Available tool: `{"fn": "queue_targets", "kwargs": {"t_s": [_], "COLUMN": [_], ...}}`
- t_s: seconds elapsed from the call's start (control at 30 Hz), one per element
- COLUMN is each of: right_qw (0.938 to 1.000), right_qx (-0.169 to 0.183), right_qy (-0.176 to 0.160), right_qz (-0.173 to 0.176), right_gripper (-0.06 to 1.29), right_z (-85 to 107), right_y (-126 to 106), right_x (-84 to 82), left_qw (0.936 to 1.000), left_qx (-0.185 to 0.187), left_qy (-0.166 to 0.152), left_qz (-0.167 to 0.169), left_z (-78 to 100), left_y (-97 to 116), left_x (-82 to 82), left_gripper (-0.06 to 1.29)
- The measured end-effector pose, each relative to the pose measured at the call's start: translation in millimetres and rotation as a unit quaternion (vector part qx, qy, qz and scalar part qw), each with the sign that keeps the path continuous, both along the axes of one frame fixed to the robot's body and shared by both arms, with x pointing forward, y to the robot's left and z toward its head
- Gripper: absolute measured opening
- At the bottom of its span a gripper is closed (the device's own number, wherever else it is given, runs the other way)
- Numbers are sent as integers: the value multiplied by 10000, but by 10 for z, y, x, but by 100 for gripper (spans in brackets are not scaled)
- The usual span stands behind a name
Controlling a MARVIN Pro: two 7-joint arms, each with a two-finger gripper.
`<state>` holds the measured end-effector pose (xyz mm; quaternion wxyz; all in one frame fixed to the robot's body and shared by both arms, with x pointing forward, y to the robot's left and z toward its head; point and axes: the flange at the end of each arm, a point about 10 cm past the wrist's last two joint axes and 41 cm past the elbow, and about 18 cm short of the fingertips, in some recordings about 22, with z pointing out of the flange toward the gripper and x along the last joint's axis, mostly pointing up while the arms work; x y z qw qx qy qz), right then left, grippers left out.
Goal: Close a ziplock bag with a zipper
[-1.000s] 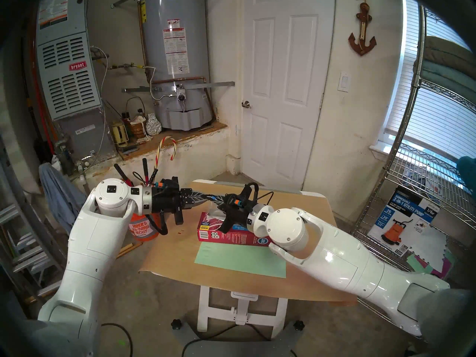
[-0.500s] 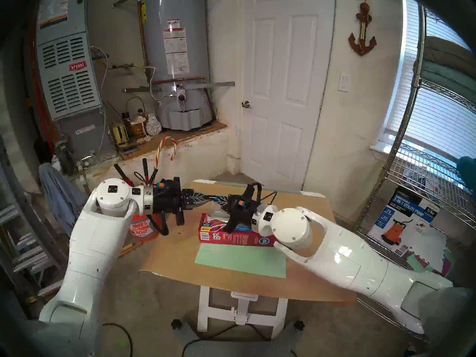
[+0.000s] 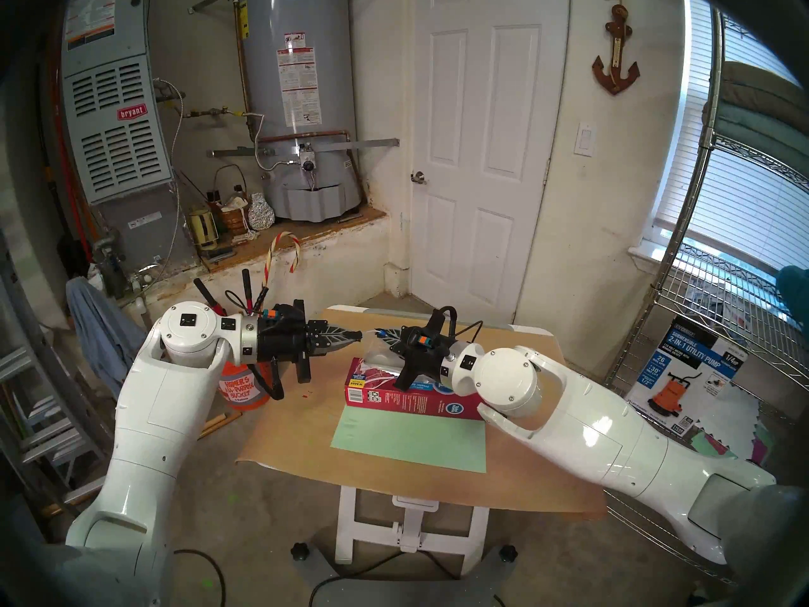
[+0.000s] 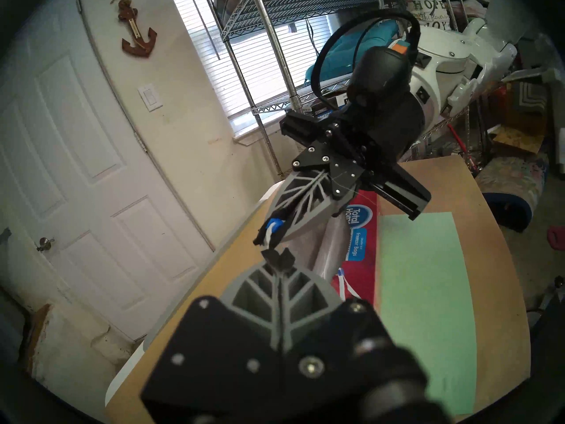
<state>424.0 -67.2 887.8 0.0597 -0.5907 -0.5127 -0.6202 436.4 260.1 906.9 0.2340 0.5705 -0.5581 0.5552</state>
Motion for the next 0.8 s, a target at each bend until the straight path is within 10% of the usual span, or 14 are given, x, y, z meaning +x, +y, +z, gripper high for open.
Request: {"fn": "queue_targets", "kwargs": {"t_s": [0.43, 0.6, 0.67, 0.77, 0.8], "right_qw": [10000, 10000, 10000, 9999, 9999], "right_qx": [33, 73, 83, 98, 101], "right_qy": [10, 18, 19, 20, 19], "right_qz": [-54, -26, -23, -22, -21], "right_gripper": [-3, -3, -3, -3, -3], "right_z": [7, 16, 18, 18, 19], "right_y": [-48, -29, -26, -24, -24], "right_x": [-9, -45, -55, -71, -74], "left_qw": [10000, 9998, 9997, 9997, 9997], "left_qx": [48, 51, 51, 49, 48], "left_qy": [-15, -65, -76, -82, -83], "left_qz": [-9, -176, -205, -232, -233], "left_z": [12, 34, 44, 55, 56], "left_y": [-58, -177, -199, -221, -223], "left_x": [6, 33, 48, 75, 81], "left_gripper": [4, 128, 125, 67, 71]}}
